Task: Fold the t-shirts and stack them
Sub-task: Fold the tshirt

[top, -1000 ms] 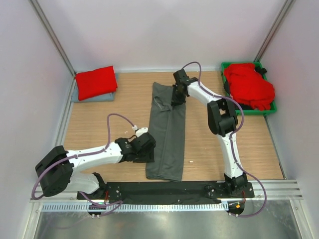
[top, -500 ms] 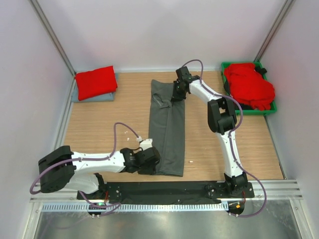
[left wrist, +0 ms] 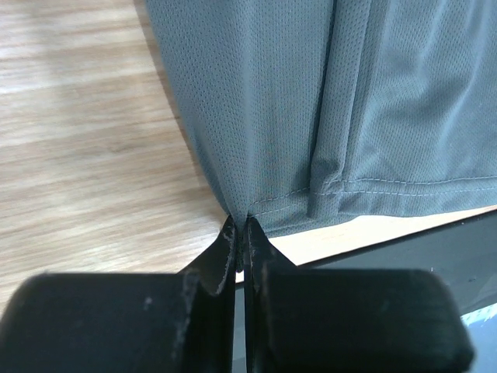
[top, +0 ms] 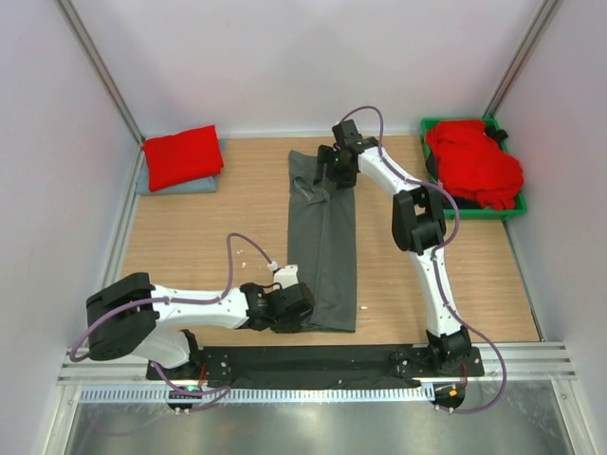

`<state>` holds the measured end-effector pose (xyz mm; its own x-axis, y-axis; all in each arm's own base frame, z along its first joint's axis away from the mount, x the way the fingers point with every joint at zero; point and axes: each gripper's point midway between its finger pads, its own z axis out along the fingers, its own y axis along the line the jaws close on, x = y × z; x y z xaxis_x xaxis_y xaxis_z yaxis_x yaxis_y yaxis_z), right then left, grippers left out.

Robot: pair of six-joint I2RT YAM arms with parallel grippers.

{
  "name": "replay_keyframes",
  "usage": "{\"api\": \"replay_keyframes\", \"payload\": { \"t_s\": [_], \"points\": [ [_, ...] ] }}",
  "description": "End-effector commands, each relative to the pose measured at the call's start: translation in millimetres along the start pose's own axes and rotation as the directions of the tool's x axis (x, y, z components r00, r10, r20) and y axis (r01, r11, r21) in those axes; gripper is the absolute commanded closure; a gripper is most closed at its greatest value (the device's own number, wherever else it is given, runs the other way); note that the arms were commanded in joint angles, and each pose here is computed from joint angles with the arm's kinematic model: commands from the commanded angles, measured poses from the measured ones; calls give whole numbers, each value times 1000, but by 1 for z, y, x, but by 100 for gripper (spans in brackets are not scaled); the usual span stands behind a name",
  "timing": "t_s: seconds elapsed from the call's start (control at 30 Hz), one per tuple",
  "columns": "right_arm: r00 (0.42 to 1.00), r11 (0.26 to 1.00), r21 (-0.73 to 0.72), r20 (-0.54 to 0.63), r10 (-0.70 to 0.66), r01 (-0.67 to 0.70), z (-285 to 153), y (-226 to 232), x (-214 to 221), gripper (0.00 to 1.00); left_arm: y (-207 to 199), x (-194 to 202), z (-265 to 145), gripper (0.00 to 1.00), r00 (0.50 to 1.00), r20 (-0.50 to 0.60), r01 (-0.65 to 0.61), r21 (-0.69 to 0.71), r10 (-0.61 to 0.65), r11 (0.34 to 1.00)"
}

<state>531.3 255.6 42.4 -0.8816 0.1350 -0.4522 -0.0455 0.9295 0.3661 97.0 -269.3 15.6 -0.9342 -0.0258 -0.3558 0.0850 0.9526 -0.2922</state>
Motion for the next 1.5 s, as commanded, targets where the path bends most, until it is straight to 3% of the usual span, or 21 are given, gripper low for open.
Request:
{"api": "replay_keyframes", "payload": {
  "t_s": [0.0, 0.2, 0.27, 0.3, 0.33, 0.37, 0.4, 0.43, 0.53, 0.6, 0.67, 0.8, 0.87, 1.2, 1.47],
  "points": [
    [997, 989, 134, 45, -66, 59, -38, -17, -20, 18, 8, 7, 0, 100, 1000, 1, -20, -50, 20, 999],
    [979, 992, 118, 189, -75, 54, -143, 4, -41, 13, 4, 7, -6, 100, 1000, 17, -24, -46, 25, 999],
    [988, 990, 134, 147, -53, 33, -153, -6, -12, 13, 1, 6, -9, 96, 999, 22, -30, -41, 31, 999],
    [977, 996, 92, 210, -31, 12, -189, 4, -14, 13, 3, 5, -10, 91, 999, 29, -32, -51, 33, 998],
    [991, 992, 123, 136, -13, -4, -179, -12, 23, 13, 1, 3, -13, 78, 999, 34, -33, -47, 34, 998],
    [990, 992, 120, 139, 11, -28, -190, -14, 37, 12, -1, 2, -15, 69, 999, 40, -33, -43, 34, 999],
    [981, 995, 81, 189, 46, -62, -216, -8, 44, 13, 1, 1, -17, 51, 998, 45, -35, -49, 37, 998],
    [990, 990, 115, 118, 71, -85, -206, -26, 87, 13, -1, -1, -20, 45, 998, 50, -32, -42, 34, 999],
    [988, 985, 90, 67, 138, -144, -216, -32, 164, 18, -1, -6, -28, 32, 996, 75, -36, -43, 39, 998],
    [990, 987, 79, 7, 142, -142, -211, -32, 220, 24, 1, -12, -35, 32, 994, 100, -36, -46, 40, 998],
    [986, 986, 10, 6, 167, -167, -222, -16, 249, 28, 3, -18, -41, 31, 991, 129, -30, -45, 36, 999],
    [979, 979, 33, -30, 203, -202, -220, -33, 299, 35, 7, -25, -43, 30, 985, 171, -27, -52, 35, 998],
    [972, 972, 12, -32, 234, -234, -221, -34, 308, 41, 9, -27, -41, 31, 982, 183, -31, -62, 42, 998],
    [976, 982, 19, -109, 188, -187, -206, -21, 359, 45, 9, -27, -25, 35, 979, 198, -35, -93, 52, 995],
    [978, 985, 57, -123, 168, -162, -196, -23, 375, 53, 8, -19, -14, 38, 984, 175, -25, -84, 40, 996]
  ]
}}
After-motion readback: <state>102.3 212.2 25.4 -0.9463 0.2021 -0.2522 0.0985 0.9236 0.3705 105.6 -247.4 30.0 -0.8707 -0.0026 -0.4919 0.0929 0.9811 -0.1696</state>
